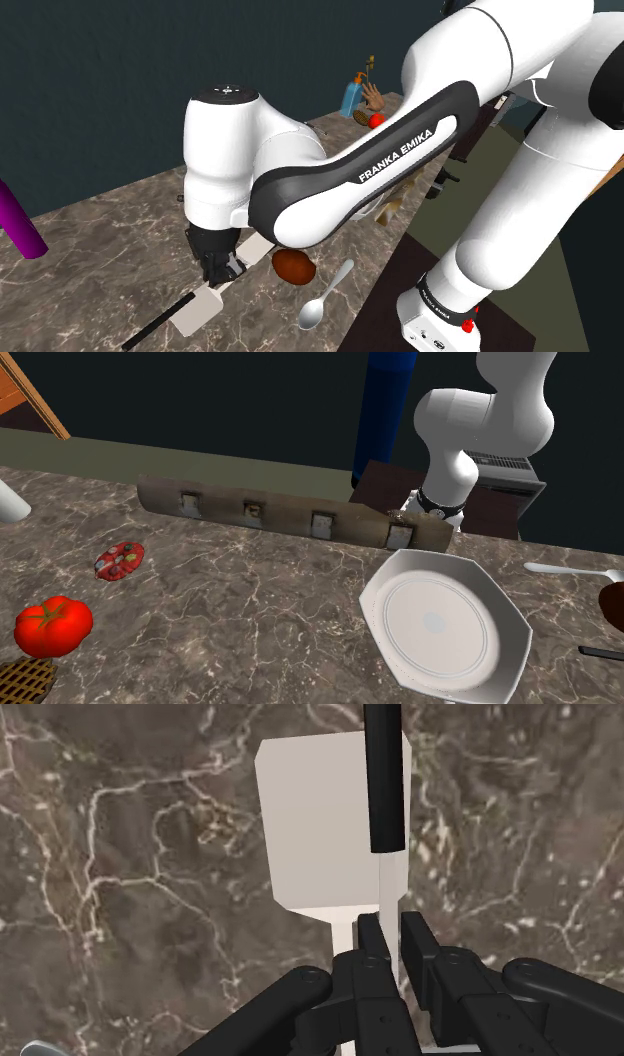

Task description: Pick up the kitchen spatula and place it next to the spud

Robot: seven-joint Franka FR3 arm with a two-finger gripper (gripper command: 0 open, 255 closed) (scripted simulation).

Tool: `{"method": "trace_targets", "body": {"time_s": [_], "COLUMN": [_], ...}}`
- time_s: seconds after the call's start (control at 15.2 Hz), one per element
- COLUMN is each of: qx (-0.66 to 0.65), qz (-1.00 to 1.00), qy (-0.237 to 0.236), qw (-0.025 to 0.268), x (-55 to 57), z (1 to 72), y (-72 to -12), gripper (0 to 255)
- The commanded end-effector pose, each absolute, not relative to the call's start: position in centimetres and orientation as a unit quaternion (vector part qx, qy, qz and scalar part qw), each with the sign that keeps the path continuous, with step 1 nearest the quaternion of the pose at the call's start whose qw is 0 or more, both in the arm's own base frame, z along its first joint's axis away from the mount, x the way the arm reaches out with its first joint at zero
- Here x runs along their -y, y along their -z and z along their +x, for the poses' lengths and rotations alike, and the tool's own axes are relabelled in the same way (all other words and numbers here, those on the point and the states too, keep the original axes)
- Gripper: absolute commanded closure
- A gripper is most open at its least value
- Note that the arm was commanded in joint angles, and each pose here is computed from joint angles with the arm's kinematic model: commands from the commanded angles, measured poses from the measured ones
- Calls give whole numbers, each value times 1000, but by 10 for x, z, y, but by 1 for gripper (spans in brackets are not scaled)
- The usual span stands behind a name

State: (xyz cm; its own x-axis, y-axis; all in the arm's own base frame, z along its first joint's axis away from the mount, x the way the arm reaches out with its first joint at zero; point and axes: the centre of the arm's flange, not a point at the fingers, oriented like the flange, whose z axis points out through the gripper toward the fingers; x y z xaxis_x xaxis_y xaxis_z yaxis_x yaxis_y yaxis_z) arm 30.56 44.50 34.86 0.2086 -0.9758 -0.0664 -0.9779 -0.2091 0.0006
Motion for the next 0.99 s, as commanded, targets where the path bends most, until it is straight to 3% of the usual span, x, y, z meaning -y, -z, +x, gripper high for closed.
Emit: {"method": "trace_targets", "body": {"time_s": [0.0,0.13,0.2,0.53,0.92], "qx": [-629,-629,-629,-629,-629], "qz": [-777,-777,-777,-777,-777], "qy": [-26,-26,-26,-26,-26], "qw": [21,21,21,21,21], "x": [-445,-445,-445,-445,-442], "z": [306,306,306,306,306], "y": [-348,-348,-348,-348,-398], "gripper": [255,255,0,0,0]}}
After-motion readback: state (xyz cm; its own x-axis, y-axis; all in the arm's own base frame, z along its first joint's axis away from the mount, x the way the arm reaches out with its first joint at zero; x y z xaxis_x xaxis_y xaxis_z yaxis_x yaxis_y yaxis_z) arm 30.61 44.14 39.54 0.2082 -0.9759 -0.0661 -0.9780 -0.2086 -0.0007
